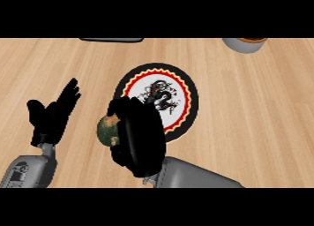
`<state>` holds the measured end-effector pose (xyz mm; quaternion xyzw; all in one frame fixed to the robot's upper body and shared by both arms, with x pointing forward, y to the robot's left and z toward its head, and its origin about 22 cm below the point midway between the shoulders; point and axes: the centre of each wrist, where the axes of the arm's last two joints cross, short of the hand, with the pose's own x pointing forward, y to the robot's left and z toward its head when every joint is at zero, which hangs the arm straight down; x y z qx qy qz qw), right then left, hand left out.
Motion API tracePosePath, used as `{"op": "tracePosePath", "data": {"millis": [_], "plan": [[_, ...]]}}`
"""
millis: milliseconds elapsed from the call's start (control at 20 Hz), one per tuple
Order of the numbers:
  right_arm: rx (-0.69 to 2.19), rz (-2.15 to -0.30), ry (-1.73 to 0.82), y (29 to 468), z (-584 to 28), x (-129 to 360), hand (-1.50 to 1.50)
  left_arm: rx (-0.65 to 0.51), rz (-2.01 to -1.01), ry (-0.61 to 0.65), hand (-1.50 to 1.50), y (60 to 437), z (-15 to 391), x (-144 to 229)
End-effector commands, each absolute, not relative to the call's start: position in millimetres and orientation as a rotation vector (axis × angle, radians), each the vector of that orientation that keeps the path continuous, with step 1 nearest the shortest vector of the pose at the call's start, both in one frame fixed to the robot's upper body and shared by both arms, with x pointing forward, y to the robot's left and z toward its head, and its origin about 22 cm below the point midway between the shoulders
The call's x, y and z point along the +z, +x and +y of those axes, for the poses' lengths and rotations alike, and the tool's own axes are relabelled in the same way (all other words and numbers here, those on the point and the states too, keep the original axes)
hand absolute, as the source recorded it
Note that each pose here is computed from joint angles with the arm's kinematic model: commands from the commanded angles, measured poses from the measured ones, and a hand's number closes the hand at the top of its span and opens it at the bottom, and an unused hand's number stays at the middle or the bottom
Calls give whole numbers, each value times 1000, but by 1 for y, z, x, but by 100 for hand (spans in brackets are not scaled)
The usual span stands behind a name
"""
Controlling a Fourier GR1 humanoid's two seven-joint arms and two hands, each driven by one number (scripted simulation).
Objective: Pick the squash from the placemat and place it in the plate
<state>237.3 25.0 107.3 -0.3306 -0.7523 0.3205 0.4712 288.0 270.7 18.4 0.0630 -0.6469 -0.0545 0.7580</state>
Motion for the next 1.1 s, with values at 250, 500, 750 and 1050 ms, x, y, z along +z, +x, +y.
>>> {"op": "tracePosePath", "data": {"millis": [250,500,750,1050], "plan": [[658,-1748,-888,294,13,65,150,-100,-1403,145,0,287,282,20],[803,-1637,-880,328,-11,62,150,-89,-1414,159,0,298,273,38],[761,-1484,-666,336,-23,44,150,-94,-1400,148,0,286,273,24],[866,-1622,-604,350,-36,24,-150,-114,-1417,158,0,283,281,22]]}}
